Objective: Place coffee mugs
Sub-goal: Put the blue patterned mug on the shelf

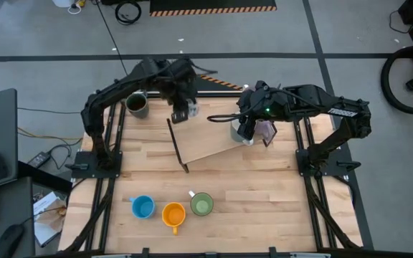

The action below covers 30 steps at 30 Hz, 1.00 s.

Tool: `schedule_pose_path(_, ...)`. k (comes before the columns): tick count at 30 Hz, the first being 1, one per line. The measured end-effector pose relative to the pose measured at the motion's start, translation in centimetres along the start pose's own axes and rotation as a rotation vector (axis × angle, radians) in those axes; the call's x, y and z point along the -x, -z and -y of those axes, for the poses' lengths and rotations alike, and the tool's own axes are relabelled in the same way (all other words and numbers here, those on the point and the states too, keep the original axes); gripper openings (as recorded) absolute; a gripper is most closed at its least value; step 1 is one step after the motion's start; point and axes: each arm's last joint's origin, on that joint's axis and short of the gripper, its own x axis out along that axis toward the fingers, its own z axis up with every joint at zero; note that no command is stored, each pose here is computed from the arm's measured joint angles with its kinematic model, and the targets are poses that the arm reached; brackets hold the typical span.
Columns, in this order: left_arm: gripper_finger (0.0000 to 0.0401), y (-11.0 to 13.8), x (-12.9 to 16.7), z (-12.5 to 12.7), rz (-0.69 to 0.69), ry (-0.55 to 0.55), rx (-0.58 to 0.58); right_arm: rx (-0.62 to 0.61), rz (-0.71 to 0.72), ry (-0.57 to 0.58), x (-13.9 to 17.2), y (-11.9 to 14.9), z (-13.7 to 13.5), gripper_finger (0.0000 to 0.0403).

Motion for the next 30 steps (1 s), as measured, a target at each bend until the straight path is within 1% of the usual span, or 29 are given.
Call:
schedule_pose_path(5,0.0031,-0.8,-0.7,3.9,0.0,0.045,-0.104,0.011,-0.009,0.002,0.0,0.1,0.0,0.0201)
schedule_pose_path(9,0.0031,-0.9,-2.0,5.7,-0.032,0.06,-0.135,0.011,-0.011,-0.009,0.1,0.1,-0.1,0.0201)
schedule_pose_path(12,0.0031,-0.6,-3.2,5.9,-0.066,0.056,-0.115,0.011,-0.011,-0.029,0.2,0.2,-0.4,0.0201)
schedule_pose_path(15,0.0031,-0.1,-4.1,5.6,-0.112,0.028,-0.08,0.011,-0.008,-0.038,0.3,0.2,-0.7,0.0201)
schedule_pose_path(18,0.0031,-0.1,-4.6,5.3,-0.116,0.016,-0.057,0.013,-0.002,-0.044,0.4,0.2,-0.9,0.0201)
schedule_pose_path(23,0.0034,-0.1,-4.8,5.2,-0.114,0.017,-0.054,-0.008,0.003,-0.046,0.4,0.1,-0.9,0.0201)
schedule_pose_path(26,0.0044,-0.3,-4.8,5.2,-0.091,0.014,-0.056,-0.006,0.003,-0.048,0.4,0.1,-0.9,0.0201)
schedule_pose_path(30,0.0071,-0.5,-4.8,5.3,-0.073,0.002,-0.059,-0.005,0.004,-0.049,0.5,0.1,-1.0,0.0201)
